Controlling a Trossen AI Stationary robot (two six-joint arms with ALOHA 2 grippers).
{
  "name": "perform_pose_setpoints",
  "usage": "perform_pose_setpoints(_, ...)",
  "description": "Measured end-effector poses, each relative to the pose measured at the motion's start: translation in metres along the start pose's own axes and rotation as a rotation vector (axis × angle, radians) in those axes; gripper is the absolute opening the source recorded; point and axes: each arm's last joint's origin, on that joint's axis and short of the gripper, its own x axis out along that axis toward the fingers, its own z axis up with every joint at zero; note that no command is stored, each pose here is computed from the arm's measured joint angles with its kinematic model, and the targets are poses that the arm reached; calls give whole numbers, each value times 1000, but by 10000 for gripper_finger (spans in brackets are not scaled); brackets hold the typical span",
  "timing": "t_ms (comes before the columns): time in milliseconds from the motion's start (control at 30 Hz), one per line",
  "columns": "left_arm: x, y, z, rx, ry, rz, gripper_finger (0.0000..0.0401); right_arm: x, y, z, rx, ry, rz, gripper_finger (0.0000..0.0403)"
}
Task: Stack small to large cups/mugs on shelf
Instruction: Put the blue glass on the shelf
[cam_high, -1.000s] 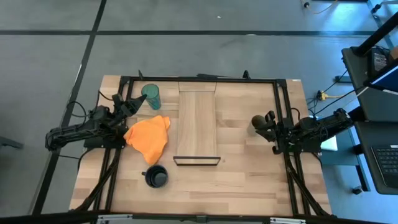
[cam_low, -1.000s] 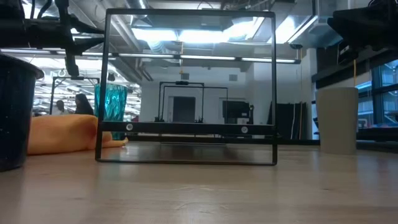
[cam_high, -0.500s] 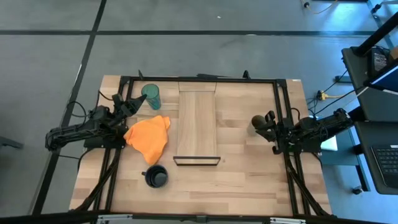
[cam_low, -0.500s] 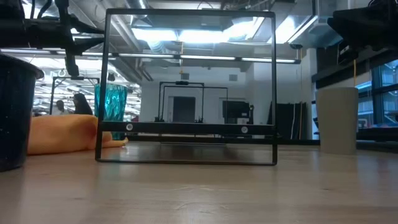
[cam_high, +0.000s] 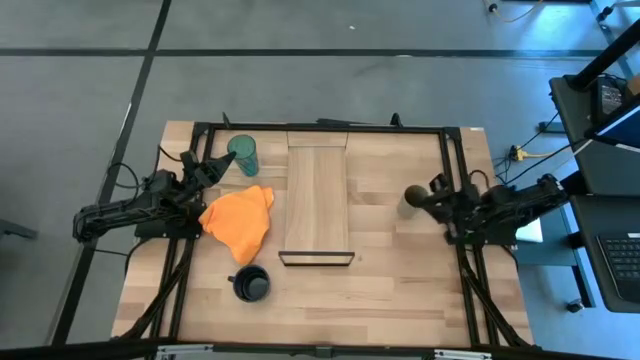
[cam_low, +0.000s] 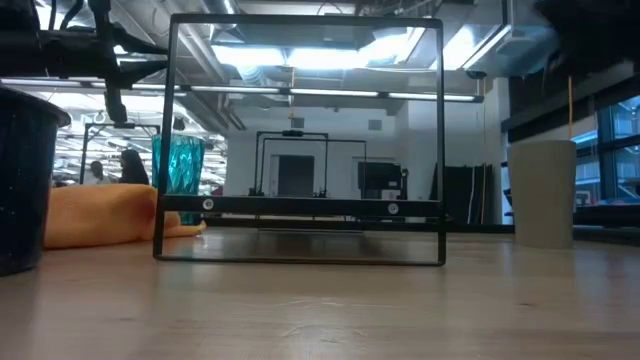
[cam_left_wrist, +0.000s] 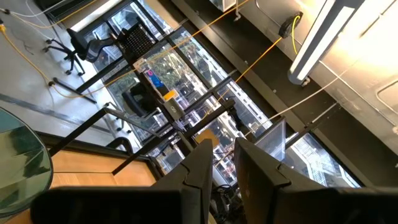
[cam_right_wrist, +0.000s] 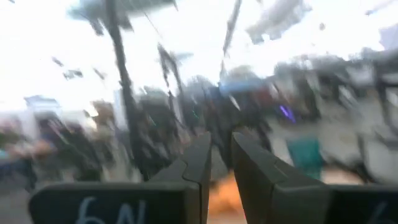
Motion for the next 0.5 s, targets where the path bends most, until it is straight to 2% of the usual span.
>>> perform_pose_setpoints(100, 0, 0, 0, 0, 0, 0, 62, 5, 7, 26, -128, -49, 125, 67)
perform_pose_setpoints(200, 0, 0, 0, 0, 0, 0, 62, 14, 10, 46, -218, 39, 95, 67)
perform_pose_setpoints(333, 0, 0, 0, 0, 0, -1, 62, 21, 11, 72, -121, 119, -5, 67)
perform_pose_setpoints(500, 0, 0, 0, 0, 0, 0, 62, 24, 13, 102, -20, 69, -20, 67)
